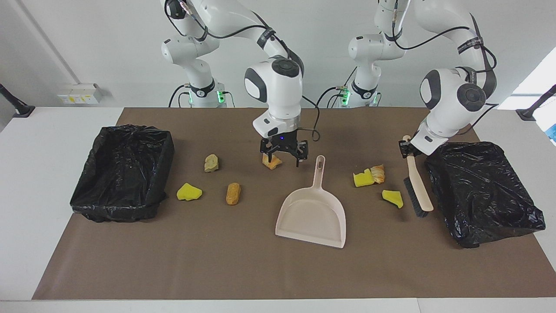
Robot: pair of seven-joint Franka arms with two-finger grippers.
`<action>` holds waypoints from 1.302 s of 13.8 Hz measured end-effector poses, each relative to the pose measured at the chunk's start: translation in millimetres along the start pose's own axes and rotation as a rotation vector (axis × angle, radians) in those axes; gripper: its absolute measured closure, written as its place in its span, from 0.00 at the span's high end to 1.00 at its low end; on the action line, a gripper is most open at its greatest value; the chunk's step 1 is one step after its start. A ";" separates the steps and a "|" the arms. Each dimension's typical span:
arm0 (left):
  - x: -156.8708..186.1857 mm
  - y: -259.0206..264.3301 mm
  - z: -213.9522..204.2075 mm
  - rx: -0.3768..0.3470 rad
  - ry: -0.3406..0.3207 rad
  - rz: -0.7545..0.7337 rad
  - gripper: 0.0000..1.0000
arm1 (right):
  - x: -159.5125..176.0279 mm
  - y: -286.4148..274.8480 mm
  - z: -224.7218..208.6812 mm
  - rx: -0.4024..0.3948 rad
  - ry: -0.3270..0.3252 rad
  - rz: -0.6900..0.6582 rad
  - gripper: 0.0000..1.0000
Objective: Sweep and dump trash in bin
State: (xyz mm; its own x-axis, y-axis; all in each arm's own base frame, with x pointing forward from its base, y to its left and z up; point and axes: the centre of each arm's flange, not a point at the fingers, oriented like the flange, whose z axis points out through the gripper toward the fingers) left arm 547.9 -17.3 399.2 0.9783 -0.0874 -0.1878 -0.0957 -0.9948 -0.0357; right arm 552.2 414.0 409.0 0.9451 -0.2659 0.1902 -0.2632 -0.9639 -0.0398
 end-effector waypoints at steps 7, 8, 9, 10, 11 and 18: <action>-0.3 -16.9 -2.1 0.008 0.006 0.028 0.26 | -32.8 -77.7 44.0 0.020 0.047 -0.054 1.00; -0.4 -18.0 -2.0 0.008 0.006 0.029 0.26 | -40.7 -82.4 47.2 0.018 0.043 -0.067 1.00; -0.4 -17.9 -1.9 0.008 0.006 0.030 0.26 | -47.4 -86.3 48.9 0.017 0.041 -0.077 1.00; -0.4 -17.6 -1.9 0.008 0.006 0.030 0.26 | -50.4 -88.1 48.8 0.017 0.040 -0.081 0.96; -0.4 -17.4 -1.9 0.008 0.006 0.031 0.26 | -50.5 -88.5 48.2 0.018 0.041 -0.082 0.96; -0.4 -17.4 -1.8 0.008 0.006 0.031 0.26 | -47.2 -83.5 56.4 0.003 0.038 -0.076 0.48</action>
State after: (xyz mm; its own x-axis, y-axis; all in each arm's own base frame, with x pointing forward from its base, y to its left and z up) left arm 549.5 -0.1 401.6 0.9758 -0.1189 -0.1835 -0.1279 -0.9911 -0.0379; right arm 540.5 506.3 348.0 0.9543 -0.1910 0.2299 -0.1901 -0.9814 -0.0265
